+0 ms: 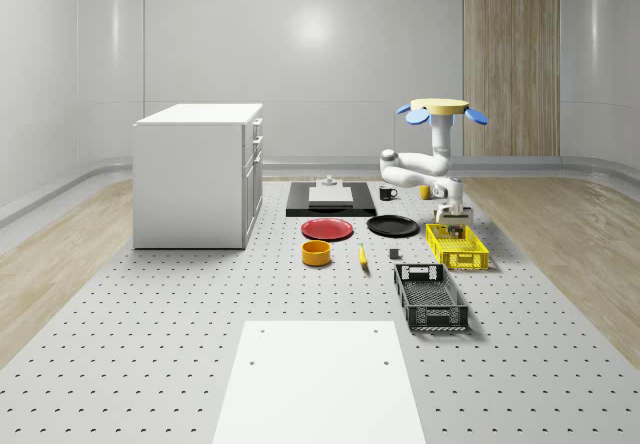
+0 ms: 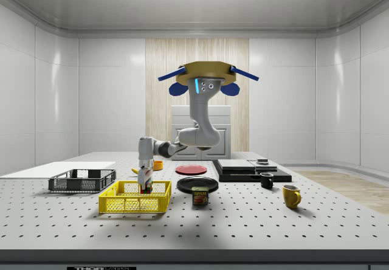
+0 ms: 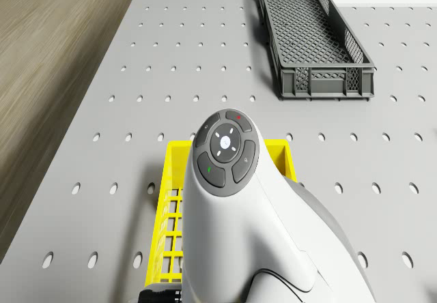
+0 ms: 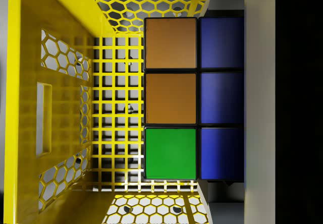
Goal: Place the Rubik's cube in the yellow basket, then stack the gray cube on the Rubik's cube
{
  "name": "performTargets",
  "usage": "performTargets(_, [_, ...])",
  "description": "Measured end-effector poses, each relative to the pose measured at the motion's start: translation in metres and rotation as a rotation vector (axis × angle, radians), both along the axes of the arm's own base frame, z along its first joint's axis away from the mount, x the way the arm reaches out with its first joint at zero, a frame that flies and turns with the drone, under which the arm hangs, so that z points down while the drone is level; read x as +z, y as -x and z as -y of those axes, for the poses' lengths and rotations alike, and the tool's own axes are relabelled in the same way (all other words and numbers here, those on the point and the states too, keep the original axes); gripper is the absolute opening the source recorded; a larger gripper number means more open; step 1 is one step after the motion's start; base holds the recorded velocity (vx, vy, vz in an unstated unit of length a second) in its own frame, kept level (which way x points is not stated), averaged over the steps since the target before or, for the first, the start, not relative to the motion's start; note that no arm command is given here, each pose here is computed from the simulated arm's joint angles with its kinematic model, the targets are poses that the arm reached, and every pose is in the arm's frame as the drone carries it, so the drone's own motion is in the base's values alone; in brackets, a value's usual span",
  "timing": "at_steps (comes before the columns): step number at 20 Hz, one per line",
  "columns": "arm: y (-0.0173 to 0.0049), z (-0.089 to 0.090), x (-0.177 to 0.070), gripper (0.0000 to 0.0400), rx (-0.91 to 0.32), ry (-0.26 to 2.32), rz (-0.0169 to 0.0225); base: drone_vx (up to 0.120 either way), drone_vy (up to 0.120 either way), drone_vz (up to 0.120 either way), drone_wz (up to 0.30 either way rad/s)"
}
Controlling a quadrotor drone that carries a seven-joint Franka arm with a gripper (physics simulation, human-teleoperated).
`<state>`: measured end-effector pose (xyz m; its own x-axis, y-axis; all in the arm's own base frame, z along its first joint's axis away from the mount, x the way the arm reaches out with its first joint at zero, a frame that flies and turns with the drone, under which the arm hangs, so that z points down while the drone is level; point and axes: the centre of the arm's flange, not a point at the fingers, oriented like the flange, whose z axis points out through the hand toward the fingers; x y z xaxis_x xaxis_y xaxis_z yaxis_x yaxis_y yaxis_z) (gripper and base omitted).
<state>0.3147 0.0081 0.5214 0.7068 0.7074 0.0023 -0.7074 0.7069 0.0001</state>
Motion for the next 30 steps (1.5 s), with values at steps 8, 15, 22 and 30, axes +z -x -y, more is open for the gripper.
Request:
performTargets(8, [0.0,0.0,0.031,0.0325,0.0,0.0,0.0001,0.0,0.0,0.0,0.0])
performTargets(15, [0.0,0.0,0.045,0.037,0.0,0.0,0.0002,0.0,0.0,0.011,0.0])
performTargets(22, [0.0,0.0,0.044,0.0395,0.0,0.0,0.0001,0.034,-0.051,0.12,0.0])
performTargets(30, [-0.0001,0.0,0.043,0.0399,0.0,0.0,0.0001,0.12,-0.12,0.11,0.0])
